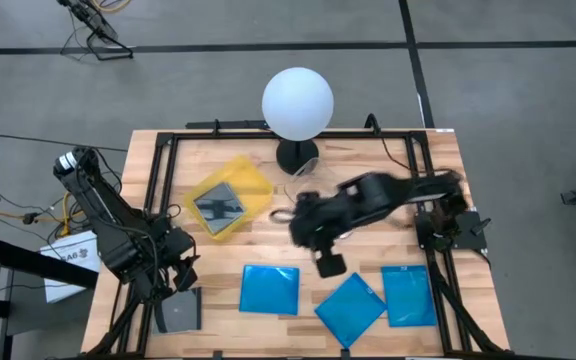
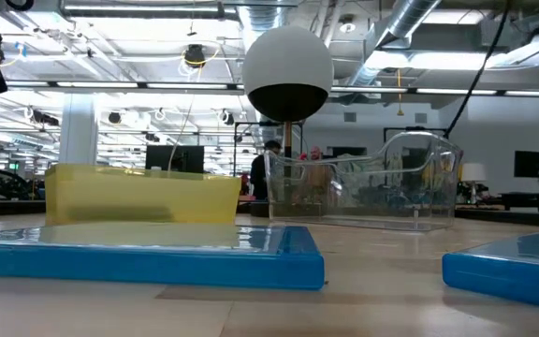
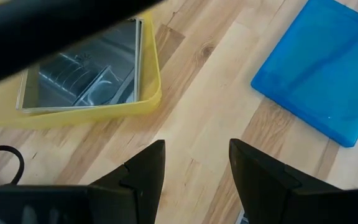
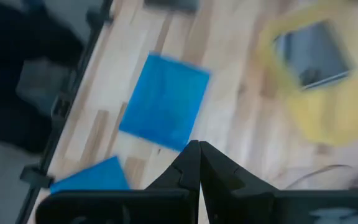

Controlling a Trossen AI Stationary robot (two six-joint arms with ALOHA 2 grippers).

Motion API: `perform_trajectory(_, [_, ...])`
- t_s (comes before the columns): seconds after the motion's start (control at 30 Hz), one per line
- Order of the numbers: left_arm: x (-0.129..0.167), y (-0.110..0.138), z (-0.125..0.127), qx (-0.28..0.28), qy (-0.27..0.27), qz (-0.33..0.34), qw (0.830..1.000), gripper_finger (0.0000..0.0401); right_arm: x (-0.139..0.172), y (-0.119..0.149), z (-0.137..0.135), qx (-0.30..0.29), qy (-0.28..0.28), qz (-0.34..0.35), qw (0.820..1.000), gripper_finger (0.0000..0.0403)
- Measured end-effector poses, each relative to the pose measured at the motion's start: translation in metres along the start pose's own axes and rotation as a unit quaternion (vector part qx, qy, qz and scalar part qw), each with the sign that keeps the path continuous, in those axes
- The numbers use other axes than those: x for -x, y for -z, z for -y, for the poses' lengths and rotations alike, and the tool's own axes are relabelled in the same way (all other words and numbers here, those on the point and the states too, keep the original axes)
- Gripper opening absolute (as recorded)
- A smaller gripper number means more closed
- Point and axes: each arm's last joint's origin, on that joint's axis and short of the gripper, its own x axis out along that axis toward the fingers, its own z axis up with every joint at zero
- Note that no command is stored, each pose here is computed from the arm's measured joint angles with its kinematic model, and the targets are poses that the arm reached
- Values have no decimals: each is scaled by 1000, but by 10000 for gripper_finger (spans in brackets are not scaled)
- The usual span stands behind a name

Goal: Pick & place jewel cases by type
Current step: Put the black CD case into the yellow bin

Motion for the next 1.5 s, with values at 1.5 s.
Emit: perform_trajectory(1.5, [-12,22,20,25,-14,-178,984,174,-113,157,-14,-110,-9,424,899,0])
